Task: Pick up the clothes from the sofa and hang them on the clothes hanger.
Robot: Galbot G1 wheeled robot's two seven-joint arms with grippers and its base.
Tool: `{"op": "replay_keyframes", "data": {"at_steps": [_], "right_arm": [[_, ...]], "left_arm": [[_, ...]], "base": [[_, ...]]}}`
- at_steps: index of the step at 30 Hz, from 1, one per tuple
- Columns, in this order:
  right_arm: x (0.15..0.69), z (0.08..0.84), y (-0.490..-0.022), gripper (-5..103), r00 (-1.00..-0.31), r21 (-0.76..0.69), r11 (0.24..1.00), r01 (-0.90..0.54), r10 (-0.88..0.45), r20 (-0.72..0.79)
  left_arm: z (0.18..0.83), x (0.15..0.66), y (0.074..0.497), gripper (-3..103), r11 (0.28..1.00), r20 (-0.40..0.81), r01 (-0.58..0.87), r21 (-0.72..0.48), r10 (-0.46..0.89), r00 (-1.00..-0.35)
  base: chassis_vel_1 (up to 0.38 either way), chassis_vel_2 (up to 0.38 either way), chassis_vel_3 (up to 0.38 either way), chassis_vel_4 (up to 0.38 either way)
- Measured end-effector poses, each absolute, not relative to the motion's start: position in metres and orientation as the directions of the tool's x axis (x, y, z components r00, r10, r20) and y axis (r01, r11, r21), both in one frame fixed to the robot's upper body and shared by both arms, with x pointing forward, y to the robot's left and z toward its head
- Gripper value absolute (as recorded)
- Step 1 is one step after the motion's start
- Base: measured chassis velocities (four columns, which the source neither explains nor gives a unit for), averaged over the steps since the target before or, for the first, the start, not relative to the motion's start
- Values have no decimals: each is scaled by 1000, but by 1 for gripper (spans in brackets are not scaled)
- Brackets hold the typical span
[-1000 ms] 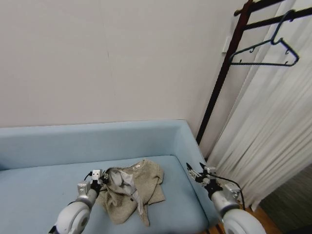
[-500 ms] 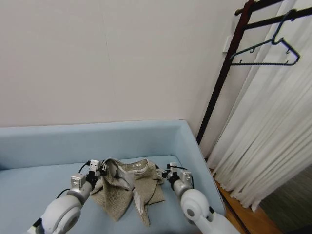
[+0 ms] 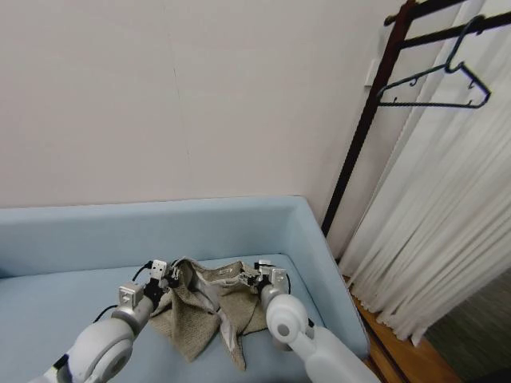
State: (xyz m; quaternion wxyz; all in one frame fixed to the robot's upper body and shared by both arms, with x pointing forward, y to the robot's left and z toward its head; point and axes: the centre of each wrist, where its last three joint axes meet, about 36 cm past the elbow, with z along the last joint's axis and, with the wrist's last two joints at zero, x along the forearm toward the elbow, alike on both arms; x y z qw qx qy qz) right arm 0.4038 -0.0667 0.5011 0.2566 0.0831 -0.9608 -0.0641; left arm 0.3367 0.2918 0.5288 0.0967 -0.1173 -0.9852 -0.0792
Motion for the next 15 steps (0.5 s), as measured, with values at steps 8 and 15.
{"op": "replay_keyframes", "data": {"at_steps": [8,15], "right_arm": [[427,494,-29,90,-862,97,988,-120,-152,483],[431,472,-27,84,-858,10,994,-113,-103,503]], "left_arm": [[536,338,291,1,958,187,254,132,228,-956],[547,335,290,1,957,148,261,130,241,-959]], "base": [[0,0,0,0],[0,0,0,0]]}}
